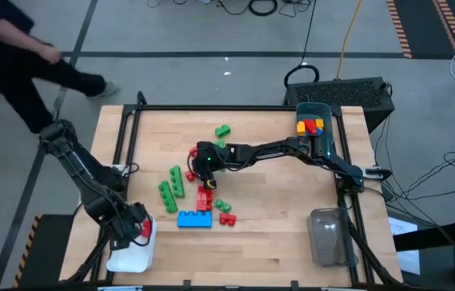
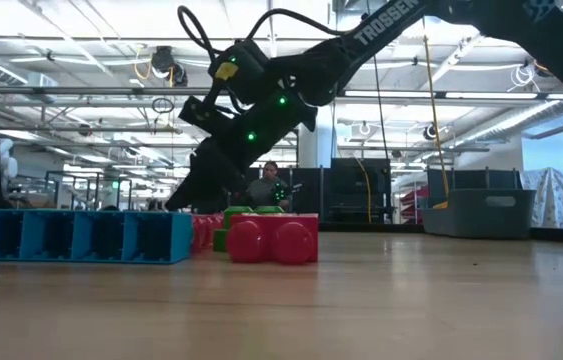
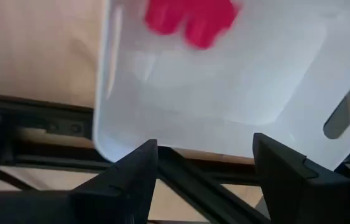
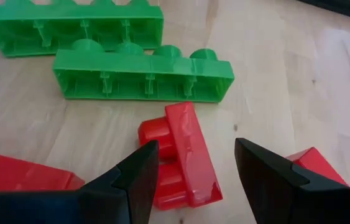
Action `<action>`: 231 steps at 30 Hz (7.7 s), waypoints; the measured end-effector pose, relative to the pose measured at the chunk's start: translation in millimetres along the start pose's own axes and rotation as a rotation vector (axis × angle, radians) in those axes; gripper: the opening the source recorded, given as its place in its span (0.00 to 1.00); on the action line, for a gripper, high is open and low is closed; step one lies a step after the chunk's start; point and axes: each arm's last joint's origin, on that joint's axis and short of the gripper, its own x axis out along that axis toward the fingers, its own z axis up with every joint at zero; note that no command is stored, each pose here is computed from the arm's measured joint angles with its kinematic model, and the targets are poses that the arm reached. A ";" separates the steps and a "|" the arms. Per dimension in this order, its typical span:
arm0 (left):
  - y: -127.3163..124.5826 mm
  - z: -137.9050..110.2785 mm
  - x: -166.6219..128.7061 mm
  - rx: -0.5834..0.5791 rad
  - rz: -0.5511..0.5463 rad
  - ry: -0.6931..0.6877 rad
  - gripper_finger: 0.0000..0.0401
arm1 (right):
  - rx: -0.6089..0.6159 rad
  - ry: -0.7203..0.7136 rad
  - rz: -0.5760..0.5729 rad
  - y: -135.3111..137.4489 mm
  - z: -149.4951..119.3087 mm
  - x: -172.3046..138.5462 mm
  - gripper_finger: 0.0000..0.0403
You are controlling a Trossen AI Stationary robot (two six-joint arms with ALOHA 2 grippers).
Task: Sort blocks by size
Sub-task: Put the two stud red game piece into the white bin, then put the two stud green piece into the white bin
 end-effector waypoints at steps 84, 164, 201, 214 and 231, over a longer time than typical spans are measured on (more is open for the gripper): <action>52.5 83.2 -29.0 0.289 0.420 -0.942 0.68 | 0.075 -0.186 0.096 62.7 72.0 -56.8 0.37; -13.0 25.8 -37.5 -0.148 -0.190 0.040 0.30 | 0.038 0.230 0.000 -122.0 32.9 -87.1 0.51; -12.1 34.7 -28.0 -0.214 -0.037 -0.074 0.49 | -0.363 0.596 0.025 -171.3 -31.8 -70.4 0.51; -11.4 35.5 -28.1 -0.215 -0.020 -0.105 0.50 | -0.353 0.518 0.124 -174.4 -40.9 -64.6 0.51; -9.9 35.2 -28.1 -0.218 0.001 -0.117 0.50 | -0.306 0.586 0.180 -169.3 -56.6 -54.7 0.24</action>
